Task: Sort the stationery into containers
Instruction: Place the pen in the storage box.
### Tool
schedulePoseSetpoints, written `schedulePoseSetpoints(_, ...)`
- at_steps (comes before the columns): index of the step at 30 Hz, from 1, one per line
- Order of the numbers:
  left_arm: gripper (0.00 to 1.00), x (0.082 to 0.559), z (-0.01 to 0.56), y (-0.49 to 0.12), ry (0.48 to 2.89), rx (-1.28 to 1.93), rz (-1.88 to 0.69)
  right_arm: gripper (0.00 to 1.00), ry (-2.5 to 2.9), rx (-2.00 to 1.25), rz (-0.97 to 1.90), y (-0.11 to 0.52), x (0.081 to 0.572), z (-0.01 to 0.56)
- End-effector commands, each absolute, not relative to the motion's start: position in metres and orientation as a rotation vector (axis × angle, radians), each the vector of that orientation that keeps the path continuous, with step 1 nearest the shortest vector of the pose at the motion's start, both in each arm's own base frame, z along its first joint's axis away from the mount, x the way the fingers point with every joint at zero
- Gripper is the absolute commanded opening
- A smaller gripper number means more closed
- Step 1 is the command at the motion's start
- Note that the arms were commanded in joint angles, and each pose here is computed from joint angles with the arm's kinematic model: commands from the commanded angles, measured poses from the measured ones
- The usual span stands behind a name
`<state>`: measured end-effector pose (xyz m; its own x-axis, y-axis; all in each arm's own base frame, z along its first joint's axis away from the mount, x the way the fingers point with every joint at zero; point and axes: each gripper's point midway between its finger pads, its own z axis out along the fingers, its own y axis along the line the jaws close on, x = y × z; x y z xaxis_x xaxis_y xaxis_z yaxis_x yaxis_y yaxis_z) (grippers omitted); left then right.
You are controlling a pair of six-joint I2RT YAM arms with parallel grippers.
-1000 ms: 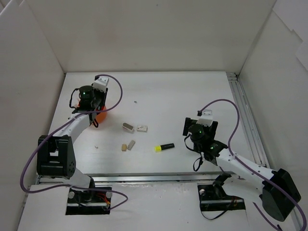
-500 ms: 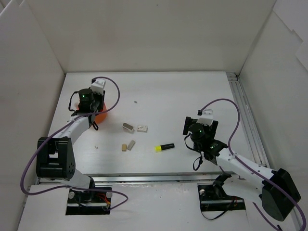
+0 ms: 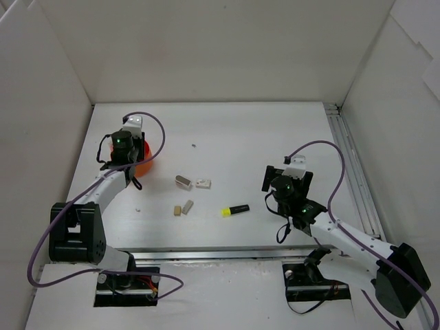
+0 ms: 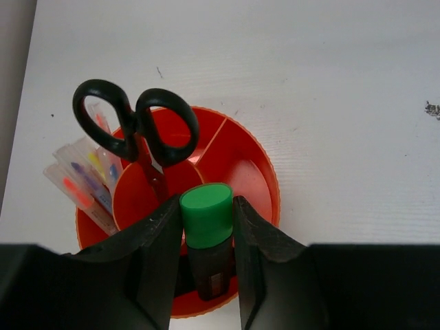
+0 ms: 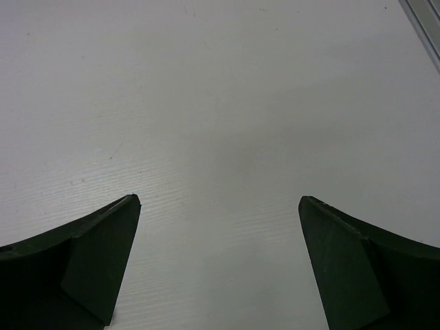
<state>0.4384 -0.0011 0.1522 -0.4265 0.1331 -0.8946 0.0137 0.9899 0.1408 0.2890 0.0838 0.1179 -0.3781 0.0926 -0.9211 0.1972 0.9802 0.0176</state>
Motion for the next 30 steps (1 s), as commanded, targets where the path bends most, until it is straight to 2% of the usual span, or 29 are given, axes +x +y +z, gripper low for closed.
schedulePoseSetpoints(1,0.33,0.440,0.193,0.011,1.889,-0.017,0.159,0.98,1.864,0.284,-0.053,0.085,0.299,0.145)
schedulePoseSetpoints(4,0.45,0.435,0.196,0.014,1.882,-0.048,0.161,0.98,1.855,0.287,-0.048,0.084,0.299,0.148)
schedulePoseSetpoints(9,0.53,0.425,0.203,0.009,1.867,-0.063,0.121,0.98,1.845,0.289,-0.046,0.082,0.297,0.151)
schedulePoseSetpoints(13,0.66,0.414,0.217,0.007,1.850,-0.095,0.087,0.98,1.843,0.272,-0.034,0.083,0.295,0.154)
schedulePoseSetpoints(17,0.68,0.409,0.225,0.006,1.831,-0.112,0.067,0.98,1.840,0.266,-0.015,0.083,0.292,0.155)
schedulePoseSetpoints(19,0.72,0.415,0.222,0.009,1.834,-0.128,0.081,0.98,1.842,0.265,-0.013,0.083,0.290,0.155)
schedulePoseSetpoints(21,0.72,0.430,0.218,0.008,1.861,-0.123,0.085,0.98,1.844,0.262,-0.006,0.083,0.289,0.156)
schedulePoseSetpoints(26,0.60,0.459,0.207,0.008,1.964,-0.157,0.093,0.98,1.836,0.283,-0.006,0.078,0.285,0.158)
schedulePoseSetpoints(30,0.39,0.460,0.200,0.015,1.986,-0.218,0.128,0.98,1.834,0.292,-0.006,0.076,0.283,0.157)
